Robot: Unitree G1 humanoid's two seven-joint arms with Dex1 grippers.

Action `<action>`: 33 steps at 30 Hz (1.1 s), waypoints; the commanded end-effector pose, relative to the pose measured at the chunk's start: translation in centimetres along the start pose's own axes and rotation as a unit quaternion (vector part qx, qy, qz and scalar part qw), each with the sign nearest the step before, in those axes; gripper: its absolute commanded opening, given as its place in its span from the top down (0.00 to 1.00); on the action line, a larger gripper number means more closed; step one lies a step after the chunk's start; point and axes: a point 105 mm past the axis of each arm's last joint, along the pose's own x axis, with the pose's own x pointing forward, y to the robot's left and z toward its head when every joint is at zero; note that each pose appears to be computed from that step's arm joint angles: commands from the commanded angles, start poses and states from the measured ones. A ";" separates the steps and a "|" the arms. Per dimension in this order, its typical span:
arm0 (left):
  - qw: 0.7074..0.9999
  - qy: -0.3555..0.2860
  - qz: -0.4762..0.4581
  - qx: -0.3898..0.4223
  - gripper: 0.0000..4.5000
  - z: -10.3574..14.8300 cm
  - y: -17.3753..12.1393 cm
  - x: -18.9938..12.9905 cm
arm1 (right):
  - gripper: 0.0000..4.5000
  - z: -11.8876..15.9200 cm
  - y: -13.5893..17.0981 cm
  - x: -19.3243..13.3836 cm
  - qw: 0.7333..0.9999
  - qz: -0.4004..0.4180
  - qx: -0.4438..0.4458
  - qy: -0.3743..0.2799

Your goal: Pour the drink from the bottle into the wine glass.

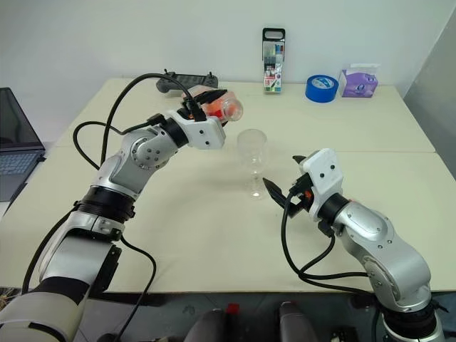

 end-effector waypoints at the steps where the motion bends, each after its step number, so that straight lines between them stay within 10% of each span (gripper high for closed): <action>1: 0.999 -0.034 0.023 0.032 0.60 1.5 1.7 0.7 | 0.00 1.4 0.2 -0.5 1.000 0.001 -0.015 -0.025; 33: 0.993 -0.061 -0.011 0.105 0.60 1.1 1.6 0.8 | 0.00 0.5 0.7 -0.7 1.000 0.017 -0.014 0.009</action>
